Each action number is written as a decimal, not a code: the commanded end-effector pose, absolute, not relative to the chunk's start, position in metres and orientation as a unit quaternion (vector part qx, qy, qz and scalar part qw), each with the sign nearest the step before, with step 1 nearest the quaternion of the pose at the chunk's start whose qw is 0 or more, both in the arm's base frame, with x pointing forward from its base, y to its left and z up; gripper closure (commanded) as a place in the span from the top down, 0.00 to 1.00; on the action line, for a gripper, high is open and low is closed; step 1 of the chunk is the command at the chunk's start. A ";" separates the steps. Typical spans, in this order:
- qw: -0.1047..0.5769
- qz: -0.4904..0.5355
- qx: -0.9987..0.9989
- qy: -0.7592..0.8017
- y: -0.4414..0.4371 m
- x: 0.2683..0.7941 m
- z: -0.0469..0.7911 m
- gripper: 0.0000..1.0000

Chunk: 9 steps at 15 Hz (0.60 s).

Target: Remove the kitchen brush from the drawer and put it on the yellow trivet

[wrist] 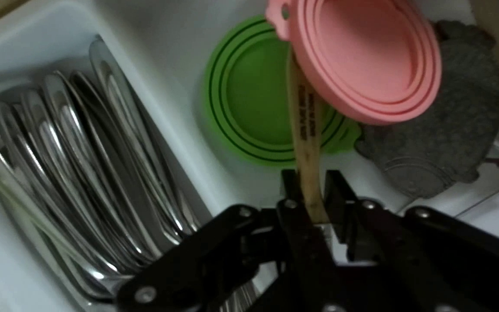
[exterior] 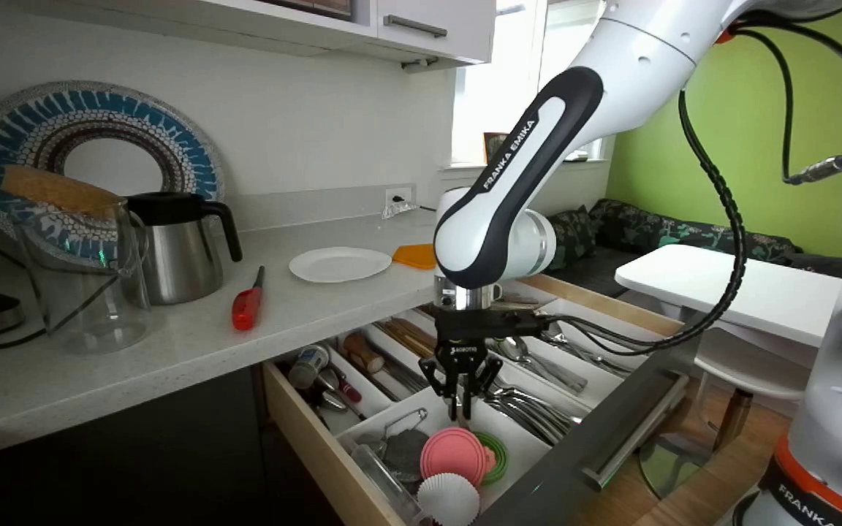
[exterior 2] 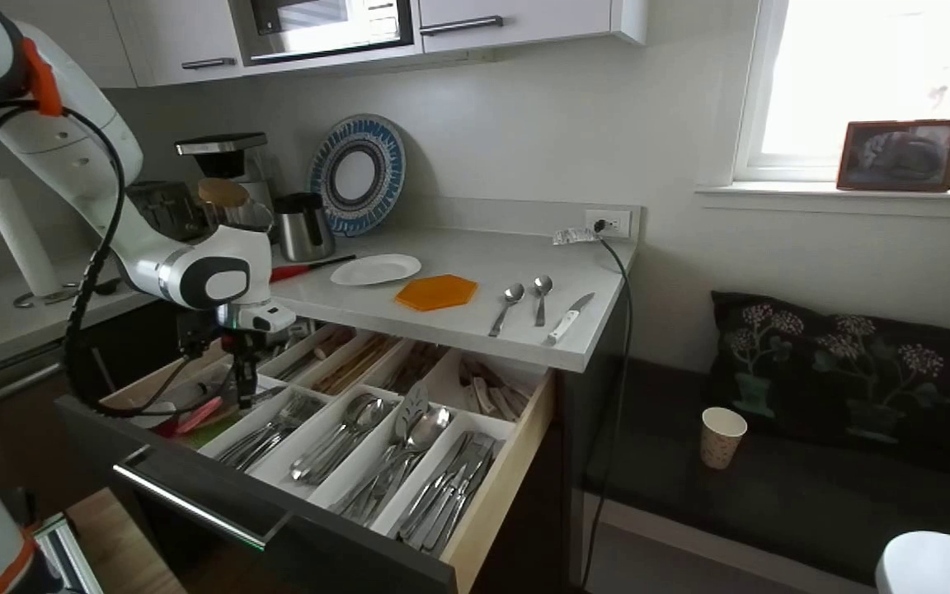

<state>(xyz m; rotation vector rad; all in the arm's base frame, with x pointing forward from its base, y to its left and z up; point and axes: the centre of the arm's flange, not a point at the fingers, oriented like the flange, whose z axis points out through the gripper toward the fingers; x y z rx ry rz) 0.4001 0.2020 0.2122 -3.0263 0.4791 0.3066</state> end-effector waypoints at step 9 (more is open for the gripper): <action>0.033 -0.037 -0.994 0.094 0.195 0.375 0.295 0.05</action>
